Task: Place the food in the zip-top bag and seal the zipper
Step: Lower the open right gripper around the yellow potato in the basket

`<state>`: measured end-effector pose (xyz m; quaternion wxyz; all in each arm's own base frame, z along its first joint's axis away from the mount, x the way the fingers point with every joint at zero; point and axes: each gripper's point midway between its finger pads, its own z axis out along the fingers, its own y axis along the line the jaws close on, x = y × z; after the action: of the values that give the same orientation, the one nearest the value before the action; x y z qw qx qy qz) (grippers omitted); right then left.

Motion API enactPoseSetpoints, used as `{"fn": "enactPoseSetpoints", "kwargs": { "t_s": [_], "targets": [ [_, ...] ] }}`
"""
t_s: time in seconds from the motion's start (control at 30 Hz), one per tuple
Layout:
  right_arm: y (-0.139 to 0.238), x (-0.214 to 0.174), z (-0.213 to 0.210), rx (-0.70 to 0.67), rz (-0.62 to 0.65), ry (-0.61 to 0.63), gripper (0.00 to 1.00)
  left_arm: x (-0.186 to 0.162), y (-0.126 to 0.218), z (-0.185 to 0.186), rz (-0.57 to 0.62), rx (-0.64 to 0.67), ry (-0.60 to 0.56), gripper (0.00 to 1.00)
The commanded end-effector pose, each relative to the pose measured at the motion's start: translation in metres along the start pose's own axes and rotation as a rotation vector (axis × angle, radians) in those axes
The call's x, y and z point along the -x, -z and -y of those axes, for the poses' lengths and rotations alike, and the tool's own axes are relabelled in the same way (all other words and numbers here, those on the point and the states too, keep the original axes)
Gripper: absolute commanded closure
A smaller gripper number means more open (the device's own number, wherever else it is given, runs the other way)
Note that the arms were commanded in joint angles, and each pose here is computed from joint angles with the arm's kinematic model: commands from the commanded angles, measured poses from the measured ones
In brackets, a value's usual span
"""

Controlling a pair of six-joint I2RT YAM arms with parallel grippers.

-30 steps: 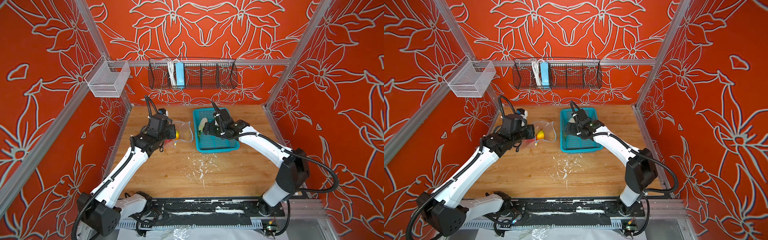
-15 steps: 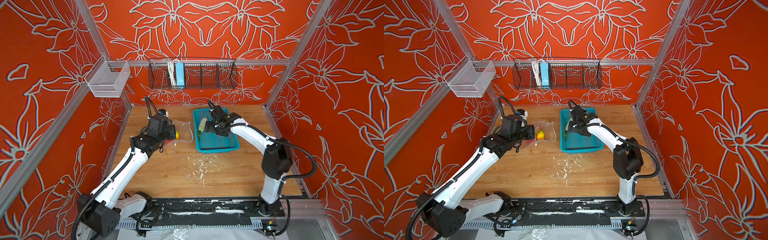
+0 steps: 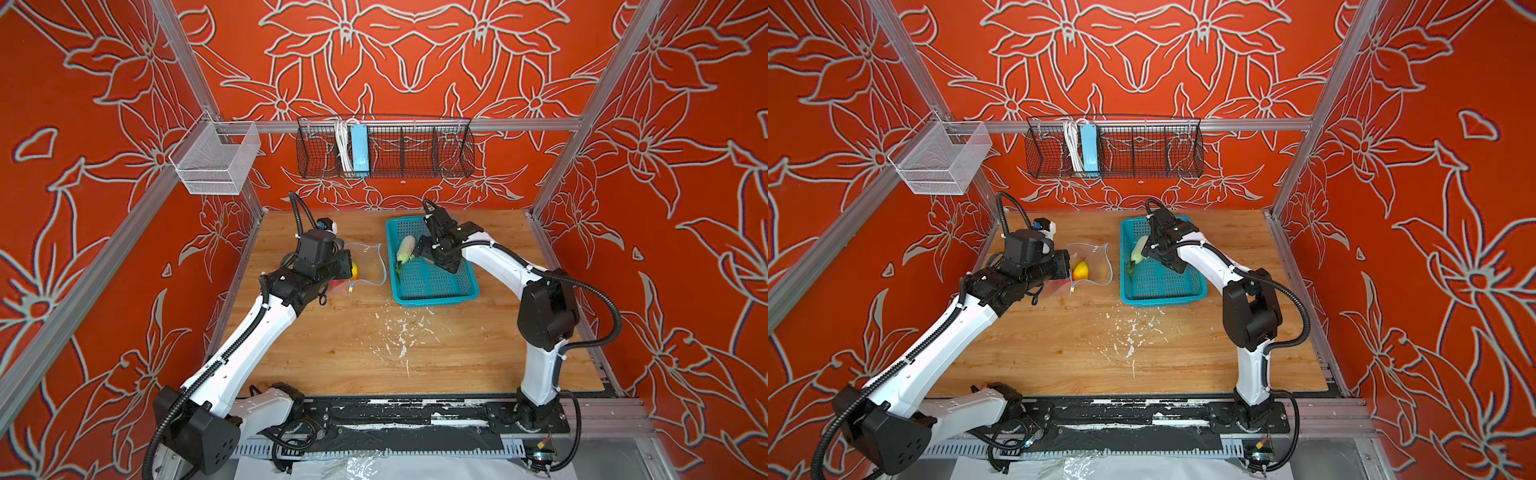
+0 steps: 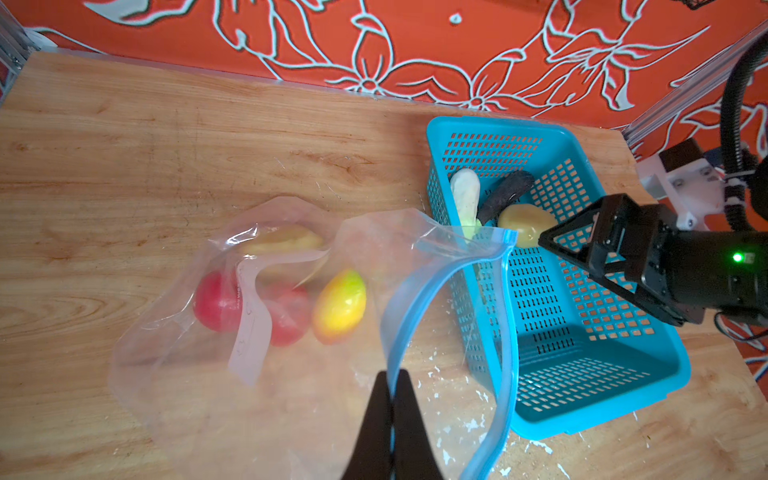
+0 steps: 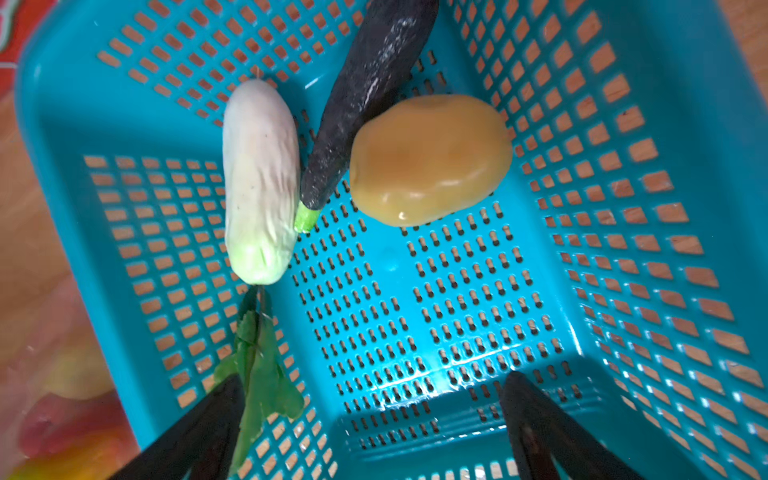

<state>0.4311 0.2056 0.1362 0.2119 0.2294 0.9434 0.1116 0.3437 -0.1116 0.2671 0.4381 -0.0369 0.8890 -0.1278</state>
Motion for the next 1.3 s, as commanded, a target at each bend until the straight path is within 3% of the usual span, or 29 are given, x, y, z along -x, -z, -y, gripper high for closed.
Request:
{"fn": "enactPoseSetpoints", "kwargs": {
  "t_s": [0.0,0.27,0.83,1.27],
  "targets": [
    [-0.005,0.003,0.002,-0.009,-0.018,-0.100,0.02,0.004,0.004,0.002,0.017,-0.017,0.000,1.00],
    [-0.017,0.009,0.015,-0.087,-0.022,-0.238,0.02,0.002,0.003,0.004,0.011,-0.024,0.005,1.00],
    [-0.041,0.024,0.036,-0.279,-0.015,-0.378,0.06,0.006,0.010,0.005,0.027,-0.034,0.003,1.00],
    [-0.068,0.032,0.041,-0.283,-0.005,-0.425,0.09,0.006,0.011,0.006,0.028,-0.040,0.003,1.00]
  ]
}}
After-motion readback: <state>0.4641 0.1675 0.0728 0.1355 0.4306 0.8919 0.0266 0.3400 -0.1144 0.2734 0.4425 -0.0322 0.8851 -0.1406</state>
